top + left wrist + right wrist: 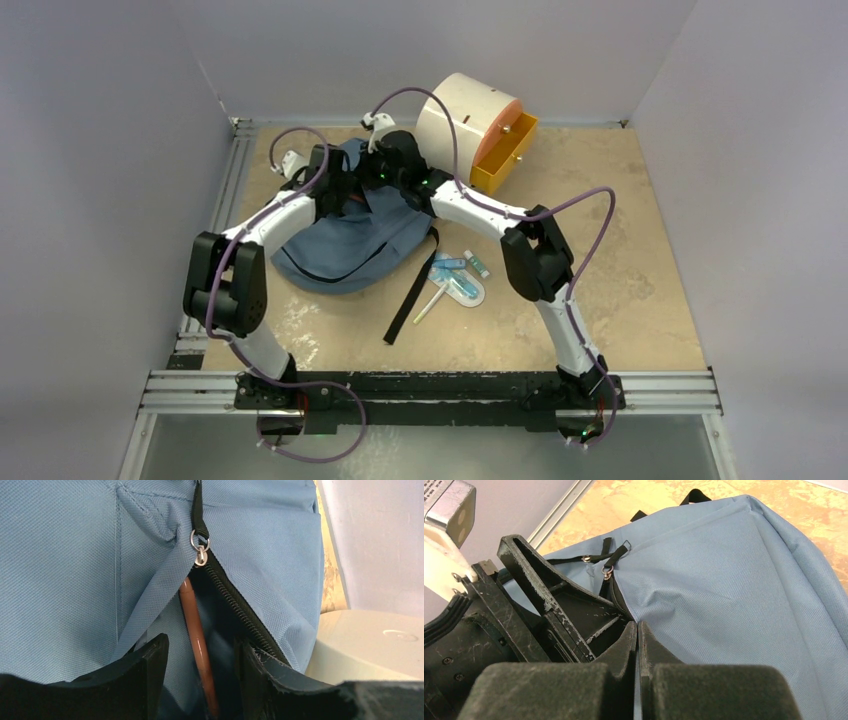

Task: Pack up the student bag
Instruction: Place the stationery in the student bag.

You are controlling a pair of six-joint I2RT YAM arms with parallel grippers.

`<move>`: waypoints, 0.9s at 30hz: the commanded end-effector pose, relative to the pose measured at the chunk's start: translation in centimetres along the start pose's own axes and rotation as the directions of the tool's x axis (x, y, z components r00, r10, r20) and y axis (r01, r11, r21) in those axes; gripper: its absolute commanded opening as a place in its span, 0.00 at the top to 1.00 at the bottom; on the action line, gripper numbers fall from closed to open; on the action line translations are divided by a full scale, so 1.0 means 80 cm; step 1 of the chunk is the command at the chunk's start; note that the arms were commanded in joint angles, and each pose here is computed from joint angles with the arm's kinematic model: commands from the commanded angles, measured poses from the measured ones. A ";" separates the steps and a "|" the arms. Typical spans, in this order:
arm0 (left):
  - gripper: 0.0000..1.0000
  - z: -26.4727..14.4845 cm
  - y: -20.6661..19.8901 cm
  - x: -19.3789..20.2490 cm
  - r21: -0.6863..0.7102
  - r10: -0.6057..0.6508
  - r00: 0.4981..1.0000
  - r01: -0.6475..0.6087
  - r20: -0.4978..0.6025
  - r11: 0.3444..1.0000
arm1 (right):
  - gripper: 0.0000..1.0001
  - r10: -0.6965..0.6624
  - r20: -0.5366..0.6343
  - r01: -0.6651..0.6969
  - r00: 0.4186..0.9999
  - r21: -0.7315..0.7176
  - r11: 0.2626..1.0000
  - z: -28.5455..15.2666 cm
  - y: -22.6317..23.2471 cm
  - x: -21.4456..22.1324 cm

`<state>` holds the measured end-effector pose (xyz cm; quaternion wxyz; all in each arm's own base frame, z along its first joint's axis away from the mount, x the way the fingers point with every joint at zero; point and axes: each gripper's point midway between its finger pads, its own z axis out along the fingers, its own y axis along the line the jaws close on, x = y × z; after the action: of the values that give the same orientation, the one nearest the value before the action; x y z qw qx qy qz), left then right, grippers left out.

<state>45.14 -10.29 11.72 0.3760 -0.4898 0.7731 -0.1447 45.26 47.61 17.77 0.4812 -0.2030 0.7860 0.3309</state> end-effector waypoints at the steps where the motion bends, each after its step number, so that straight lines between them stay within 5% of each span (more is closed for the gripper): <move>1: 0.50 -0.032 -0.047 -0.018 0.161 0.007 1.000 -0.008 0.002 0.987 | 1.00 0.007 0.133 0.012 0.991 -0.138 0.990 -0.037 0.069 -0.079; 13: 0.50 -0.146 -0.027 -0.060 0.257 0.127 0.989 -0.142 0.073 0.956 | 1.00 0.010 0.133 0.006 0.991 -0.123 0.992 -0.031 0.063 -0.076; 18: 0.50 -0.201 -0.023 -0.022 0.510 0.372 0.926 -0.351 0.066 0.785 | 1.00 0.012 0.136 0.005 0.991 -0.125 0.992 -0.031 0.061 -0.077; 27: 0.50 -0.249 0.045 0.081 0.740 0.571 0.820 -0.363 -0.034 0.566 | 1.00 0.010 0.126 0.011 0.992 -0.158 0.987 -0.034 0.062 -0.078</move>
<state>29.77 -13.51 19.88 0.4530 -0.1707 0.8140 -0.3209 44.10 48.68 18.07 0.4724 -0.2135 0.7803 0.3499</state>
